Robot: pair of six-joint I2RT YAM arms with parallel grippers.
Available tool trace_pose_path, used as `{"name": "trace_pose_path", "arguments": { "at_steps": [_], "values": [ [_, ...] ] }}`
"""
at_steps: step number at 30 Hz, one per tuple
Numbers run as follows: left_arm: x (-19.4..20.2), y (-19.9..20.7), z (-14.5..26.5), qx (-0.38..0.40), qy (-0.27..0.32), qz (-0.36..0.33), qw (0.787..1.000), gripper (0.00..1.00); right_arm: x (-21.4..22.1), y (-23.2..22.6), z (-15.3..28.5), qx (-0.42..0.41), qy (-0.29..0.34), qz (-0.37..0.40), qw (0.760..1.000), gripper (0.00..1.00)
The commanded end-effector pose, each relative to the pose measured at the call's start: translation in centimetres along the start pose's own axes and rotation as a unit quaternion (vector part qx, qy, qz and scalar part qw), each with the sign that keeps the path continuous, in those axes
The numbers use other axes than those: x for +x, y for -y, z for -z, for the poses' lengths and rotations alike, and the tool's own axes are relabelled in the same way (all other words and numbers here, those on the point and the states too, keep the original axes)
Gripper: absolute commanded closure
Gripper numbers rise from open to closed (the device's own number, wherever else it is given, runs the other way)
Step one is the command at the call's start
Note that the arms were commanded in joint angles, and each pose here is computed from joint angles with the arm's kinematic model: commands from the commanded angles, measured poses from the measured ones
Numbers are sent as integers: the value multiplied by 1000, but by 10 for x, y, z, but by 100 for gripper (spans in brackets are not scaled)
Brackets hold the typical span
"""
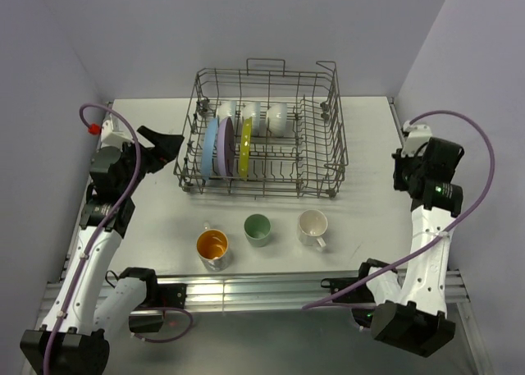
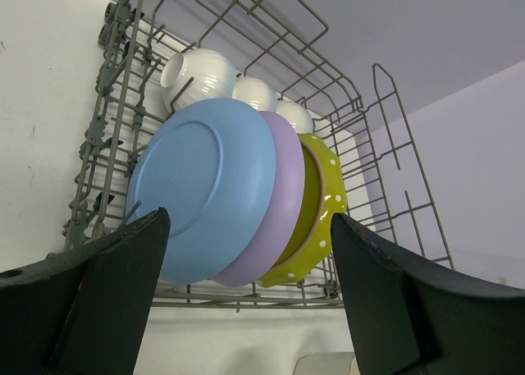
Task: Load the mixed dishes into the dish rack
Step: Grab a bowl with the right arm, then insert the bowl into the dish rack
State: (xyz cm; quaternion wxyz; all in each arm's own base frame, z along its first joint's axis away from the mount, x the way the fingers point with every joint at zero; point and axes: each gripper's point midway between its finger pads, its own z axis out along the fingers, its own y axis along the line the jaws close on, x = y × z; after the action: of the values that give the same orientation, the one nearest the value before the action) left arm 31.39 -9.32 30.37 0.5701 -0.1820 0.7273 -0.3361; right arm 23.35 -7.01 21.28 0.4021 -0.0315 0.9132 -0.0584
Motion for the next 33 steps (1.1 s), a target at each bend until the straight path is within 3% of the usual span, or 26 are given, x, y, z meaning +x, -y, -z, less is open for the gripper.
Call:
{"name": "trace_pose_path", "arguments": {
  "at_steps": [1,7,13,15,22,23,25,26,28,29,31,32,33],
  "values": [
    [-25,26,2,42,34,-20,998,14,-95,14,26,16,144,-25,989,100],
    [-33,33,-1,51,42,-27,997,14,-185,-1,52,-22,239,-19,971,100],
    [-41,40,-6,59,48,-34,997,14,-257,-73,63,-142,302,15,943,100],
    [-42,41,-7,60,47,-36,996,14,-271,-99,54,-194,297,3,935,100],
    [-53,45,-9,57,60,-48,995,14,-336,-202,52,-399,295,-60,866,100],
    [-54,44,-10,54,62,-50,995,14,-337,-217,33,-426,263,-88,861,100],
    [-55,43,-12,51,64,-49,995,14,-355,-238,39,-465,270,-99,837,100],
    [-55,42,-12,49,64,-48,996,14,-356,-252,20,-486,236,-134,831,100],
    [-59,41,-15,48,75,-47,995,14,-375,-267,28,-526,250,-144,800,100],
    [-58,41,-16,47,75,-44,995,14,-374,-284,9,-547,214,-177,790,100],
    [-59,37,-19,41,79,-43,995,14,-395,-297,22,-585,233,-182,755,100],
    [-59,36,-19,39,81,-41,995,13,-393,-315,4,-605,195,-216,742,100],
    [-59,34,-21,36,82,-40,995,13,-407,-318,17,-622,217,-211,722,100]
  ]
}}
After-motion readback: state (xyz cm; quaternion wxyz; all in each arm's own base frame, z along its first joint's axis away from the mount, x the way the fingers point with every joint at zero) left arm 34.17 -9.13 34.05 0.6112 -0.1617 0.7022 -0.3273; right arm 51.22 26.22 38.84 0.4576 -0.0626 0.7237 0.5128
